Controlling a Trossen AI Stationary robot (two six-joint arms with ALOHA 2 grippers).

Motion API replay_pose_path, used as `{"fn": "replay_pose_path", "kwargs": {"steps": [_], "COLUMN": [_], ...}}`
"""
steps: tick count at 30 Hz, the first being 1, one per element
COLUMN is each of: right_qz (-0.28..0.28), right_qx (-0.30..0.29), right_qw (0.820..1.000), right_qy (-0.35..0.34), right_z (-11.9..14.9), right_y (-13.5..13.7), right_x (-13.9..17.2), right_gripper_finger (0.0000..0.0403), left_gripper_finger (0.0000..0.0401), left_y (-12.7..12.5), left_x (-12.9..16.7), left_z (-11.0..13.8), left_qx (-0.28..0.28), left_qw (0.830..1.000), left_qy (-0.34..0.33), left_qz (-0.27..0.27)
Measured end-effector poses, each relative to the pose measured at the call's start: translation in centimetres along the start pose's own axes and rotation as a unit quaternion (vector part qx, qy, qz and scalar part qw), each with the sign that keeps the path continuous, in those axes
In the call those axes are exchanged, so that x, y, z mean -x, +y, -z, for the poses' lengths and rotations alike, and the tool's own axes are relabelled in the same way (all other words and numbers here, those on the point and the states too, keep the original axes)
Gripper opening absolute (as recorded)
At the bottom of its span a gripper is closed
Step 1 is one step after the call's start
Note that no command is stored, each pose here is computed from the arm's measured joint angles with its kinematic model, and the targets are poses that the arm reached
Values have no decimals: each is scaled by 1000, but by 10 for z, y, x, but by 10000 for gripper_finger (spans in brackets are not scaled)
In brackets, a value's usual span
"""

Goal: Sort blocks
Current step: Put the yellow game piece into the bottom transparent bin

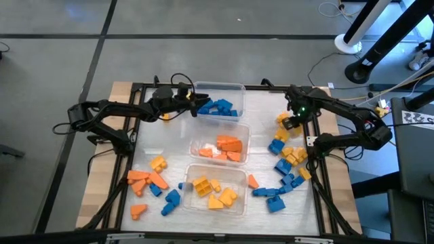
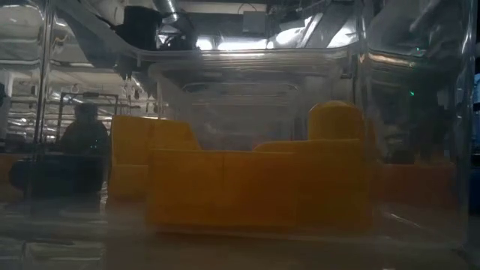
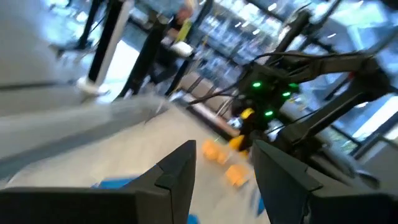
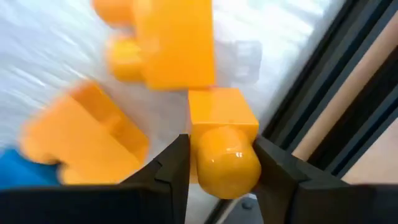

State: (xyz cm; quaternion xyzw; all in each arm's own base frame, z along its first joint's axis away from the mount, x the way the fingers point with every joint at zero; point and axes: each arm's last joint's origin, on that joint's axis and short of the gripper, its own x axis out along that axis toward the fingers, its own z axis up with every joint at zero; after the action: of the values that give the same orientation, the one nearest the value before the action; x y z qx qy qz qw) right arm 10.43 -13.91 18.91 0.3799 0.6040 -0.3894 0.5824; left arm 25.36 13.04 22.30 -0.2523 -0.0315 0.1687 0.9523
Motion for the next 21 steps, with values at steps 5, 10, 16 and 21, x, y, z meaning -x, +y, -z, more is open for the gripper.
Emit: {"fn": "replay_pose_path", "kwargs": {"steps": [5, 10, 16, 21], "right_qz": [-43, -116, -176, -255], "right_qx": [32, 79, 148, 242], "right_qw": [996, 978, 946, 893], "right_qy": [-65, -156, -230, -281], "right_z": [-16, -31, -35, -27], "right_y": [5, 15, 42, 85], "right_x": [33, 68, 104, 123], "right_gripper_finger": [138, 138, 138, 138], "left_gripper_finger": [148, 148, 148, 148], "left_y": [-8, -17, -20, -22], "left_x": [1, 4, 5, 8], "left_z": [-9, -18, -18, -21], "left_qx": [-21, -39, -44, -54], "left_qw": [997, 988, 980, 973], "left_qy": [-37, -59, -43, -29], "left_qz": [60, 140, 187, 221]}}
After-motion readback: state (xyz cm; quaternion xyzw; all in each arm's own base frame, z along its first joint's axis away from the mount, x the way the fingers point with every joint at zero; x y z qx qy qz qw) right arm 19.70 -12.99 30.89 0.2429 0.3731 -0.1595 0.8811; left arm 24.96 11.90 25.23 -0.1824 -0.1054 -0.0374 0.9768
